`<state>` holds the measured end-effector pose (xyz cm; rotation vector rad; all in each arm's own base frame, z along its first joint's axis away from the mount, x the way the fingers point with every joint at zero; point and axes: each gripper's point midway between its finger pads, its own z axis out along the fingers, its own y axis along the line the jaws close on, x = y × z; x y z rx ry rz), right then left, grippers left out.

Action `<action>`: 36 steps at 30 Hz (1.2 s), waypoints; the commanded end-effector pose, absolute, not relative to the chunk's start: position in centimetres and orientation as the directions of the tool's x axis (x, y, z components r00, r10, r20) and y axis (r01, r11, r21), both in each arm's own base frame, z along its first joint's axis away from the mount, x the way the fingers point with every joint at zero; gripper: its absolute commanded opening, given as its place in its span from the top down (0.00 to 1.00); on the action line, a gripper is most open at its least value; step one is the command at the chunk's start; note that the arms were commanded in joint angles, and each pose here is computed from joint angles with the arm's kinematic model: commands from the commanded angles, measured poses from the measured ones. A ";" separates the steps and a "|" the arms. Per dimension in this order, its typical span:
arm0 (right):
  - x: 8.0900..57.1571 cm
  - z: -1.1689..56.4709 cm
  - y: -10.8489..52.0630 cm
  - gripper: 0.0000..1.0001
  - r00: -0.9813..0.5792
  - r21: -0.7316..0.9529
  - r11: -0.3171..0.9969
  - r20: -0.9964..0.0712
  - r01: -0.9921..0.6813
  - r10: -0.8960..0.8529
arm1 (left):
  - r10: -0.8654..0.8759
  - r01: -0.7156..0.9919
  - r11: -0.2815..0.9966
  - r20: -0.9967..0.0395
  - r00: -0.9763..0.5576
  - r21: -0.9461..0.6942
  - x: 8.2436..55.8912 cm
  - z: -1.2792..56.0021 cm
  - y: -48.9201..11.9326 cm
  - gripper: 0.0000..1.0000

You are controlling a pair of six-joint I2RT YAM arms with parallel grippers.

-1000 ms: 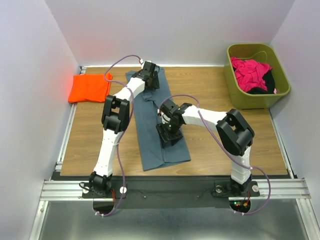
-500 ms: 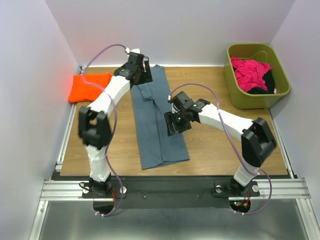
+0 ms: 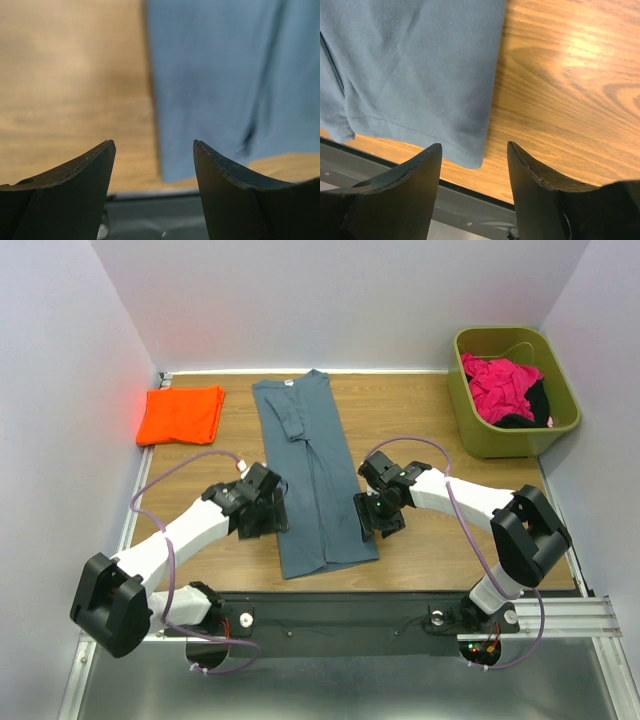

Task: Fold and stack the t-shirts
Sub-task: Fold the tshirt

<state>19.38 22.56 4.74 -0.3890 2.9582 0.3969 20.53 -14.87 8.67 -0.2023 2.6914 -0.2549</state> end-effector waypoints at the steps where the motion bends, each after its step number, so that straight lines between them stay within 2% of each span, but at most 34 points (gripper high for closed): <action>1: 19.9 5.9 22.5 0.40 -0.958 0.251 0.936 -0.211 -0.245 -0.194 | -0.252 -0.167 0.947 -0.314 -0.916 -0.273 16.2 8.3 -15.1 0.27; 9: 20.1 5.8 22.8 0.40 -0.960 0.254 0.937 -0.206 -0.239 -0.189 | -0.138 -0.110 0.985 -0.222 -0.965 -0.132 13.5 5.4 -15.1 0.35; 14: 20.0 5.7 22.9 0.40 -0.963 0.264 0.938 -0.205 -0.226 -0.175 | -0.126 -0.102 0.986 -0.192 -0.973 -0.129 12.7 4.3 -15.7 0.43; 22: 18.6 4.4 21.9 0.40 -0.978 0.253 0.951 -0.157 -0.175 -0.138 | -0.079 -0.061 0.991 -0.152 -0.985 -0.120 11.6 2.9 -16.9 0.46; 27: 18.0 4.2 20.9 0.40 -0.981 0.237 0.961 -0.165 -0.142 -0.105 | -0.066 -0.057 0.995 -0.119 -0.991 -0.079 10.8 1.4 -16.4 0.49; 35: 17.9 4.6 20.6 0.41 -0.980 0.250 0.964 -0.191 -0.094 -0.046 | -0.064 -0.056 0.996 -0.112 -0.992 -0.069 10.7 0.6 -16.3 0.49; 36: 17.9 4.5 20.7 0.41 -0.981 0.254 0.964 -0.189 -0.082 -0.034 | -0.060 -0.054 0.996 -0.084 -0.995 -0.077 10.3 0.5 -16.6 0.50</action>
